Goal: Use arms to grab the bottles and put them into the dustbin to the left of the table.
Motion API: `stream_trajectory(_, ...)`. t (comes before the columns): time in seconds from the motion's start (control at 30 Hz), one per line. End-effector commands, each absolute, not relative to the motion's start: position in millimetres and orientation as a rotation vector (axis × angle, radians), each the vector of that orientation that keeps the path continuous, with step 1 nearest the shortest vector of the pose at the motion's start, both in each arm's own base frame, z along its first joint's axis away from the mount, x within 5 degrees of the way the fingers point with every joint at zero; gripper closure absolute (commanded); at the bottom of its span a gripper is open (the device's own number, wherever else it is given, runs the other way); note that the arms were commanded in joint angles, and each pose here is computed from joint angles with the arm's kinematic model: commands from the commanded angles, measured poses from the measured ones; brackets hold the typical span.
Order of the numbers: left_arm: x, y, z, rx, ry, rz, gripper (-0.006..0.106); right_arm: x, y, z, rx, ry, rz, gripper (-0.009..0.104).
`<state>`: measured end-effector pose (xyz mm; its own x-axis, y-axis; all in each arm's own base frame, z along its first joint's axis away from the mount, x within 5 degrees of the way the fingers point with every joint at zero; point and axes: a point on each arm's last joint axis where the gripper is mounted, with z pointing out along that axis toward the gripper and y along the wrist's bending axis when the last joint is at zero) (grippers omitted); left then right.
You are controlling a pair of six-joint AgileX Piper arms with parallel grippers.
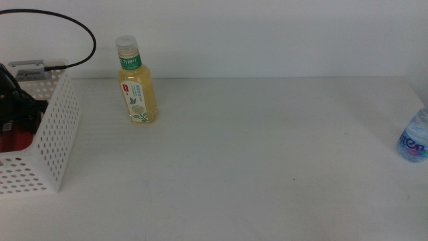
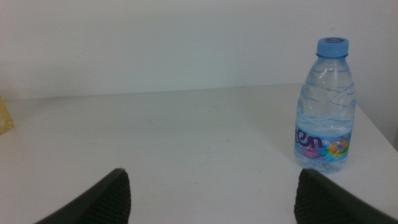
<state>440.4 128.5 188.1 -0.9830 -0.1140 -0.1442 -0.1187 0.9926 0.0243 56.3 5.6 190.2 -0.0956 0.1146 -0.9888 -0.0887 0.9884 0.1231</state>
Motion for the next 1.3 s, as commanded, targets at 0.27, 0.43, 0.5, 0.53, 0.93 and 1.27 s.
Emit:
stream_trajectory(0.27, 437.6, 127.7, 231.9, -0.149, 2.898, 0.097, 0.026, 54.3, 5.1, 201.2, 0.014, 1.546, 0.164, 0.025)
stream_trajectory(0.43, 432.7, 127.3, 248.6, -0.169, 2.895, 0.119, 0.012, 54.3, 5.1, 201.2, 0.014, 1.546, 0.164, 0.025)
stream_trajectory(0.5, 429.1, 126.3, 261.6, -0.170, 2.891, 0.121, 0.011, 54.3, 5.1, 201.2, 0.014, 1.546, 0.164, 0.025)
stream_trajectory(0.53, 427.1, 125.1, 270.1, -0.174, 2.885, 0.118, 0.011, 54.3, 5.1, 201.2, 0.014, 1.546, 0.164, 0.025)
stream_trajectory(0.93, 393.1, 47.6, 381.5, -0.107, 2.644, 0.192, 0.012, 54.3, 5.1, 201.2, 0.014, 1.546, 0.164, 0.025)
stream_trajectory(1.27, 338.9, -34.6, 435.8, 0.011, 2.445, 0.121, 0.012, 54.3, 5.1, 201.2, 0.014, 1.546, 0.164, 0.025)
